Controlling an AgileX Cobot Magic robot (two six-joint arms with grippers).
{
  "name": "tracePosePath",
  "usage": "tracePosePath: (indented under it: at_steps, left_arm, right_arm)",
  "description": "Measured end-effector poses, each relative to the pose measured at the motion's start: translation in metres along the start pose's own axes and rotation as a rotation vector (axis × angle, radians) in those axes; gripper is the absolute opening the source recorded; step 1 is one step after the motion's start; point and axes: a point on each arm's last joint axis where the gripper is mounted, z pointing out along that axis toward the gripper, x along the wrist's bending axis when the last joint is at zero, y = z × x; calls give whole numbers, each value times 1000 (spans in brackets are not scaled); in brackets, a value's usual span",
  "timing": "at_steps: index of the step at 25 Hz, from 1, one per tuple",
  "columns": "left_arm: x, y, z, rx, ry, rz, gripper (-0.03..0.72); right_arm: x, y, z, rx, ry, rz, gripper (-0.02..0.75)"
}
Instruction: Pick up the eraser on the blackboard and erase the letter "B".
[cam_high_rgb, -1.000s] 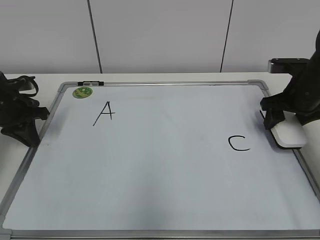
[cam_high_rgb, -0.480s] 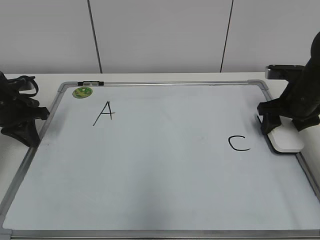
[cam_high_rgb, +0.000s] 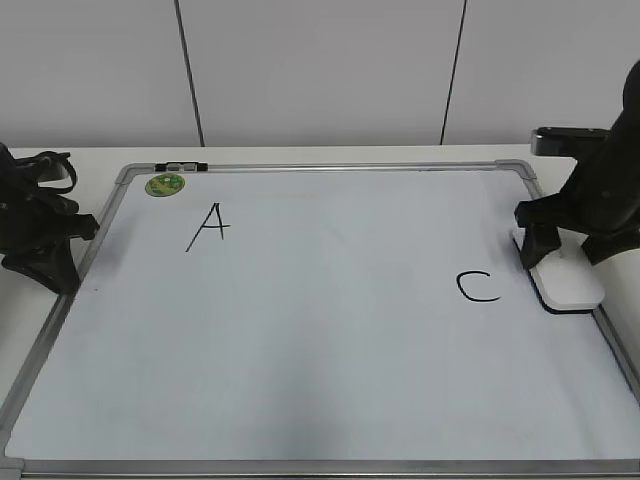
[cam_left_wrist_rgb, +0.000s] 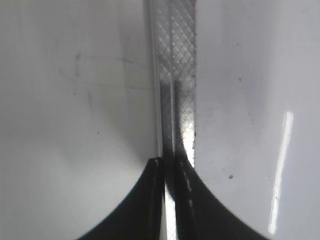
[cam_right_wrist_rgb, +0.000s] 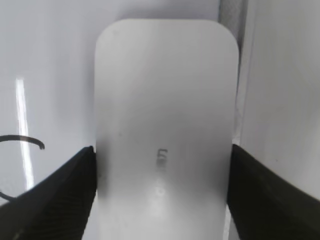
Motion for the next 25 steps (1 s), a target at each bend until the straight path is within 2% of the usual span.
tracePosePath:
  at_steps: [6,9,13,17,22,25]
  left_arm:
    - [0,0,0,0,0,0,29]
    - [0,1,-1,-4,1,8,65]
    - [0,8,-4,13,4,24,188]
    - [-5,20,-27,13,-7,43,342]
    - [-11,28,-55,6,-17,64,382]
    - [-16,29,-85,-64,-8,81,384]
  right_arm:
    - [2,12,-20,28,8,-9,597]
    - [3,24,-37,12,11,-15,594]
    - [4,36,-57,-25,15,-21,594]
    - [8,41,-88,-64,25,-29,594]
    - [13,34,-137,-127,39,-53,594]
    - [16,22,-166,-149,39,-68,594]
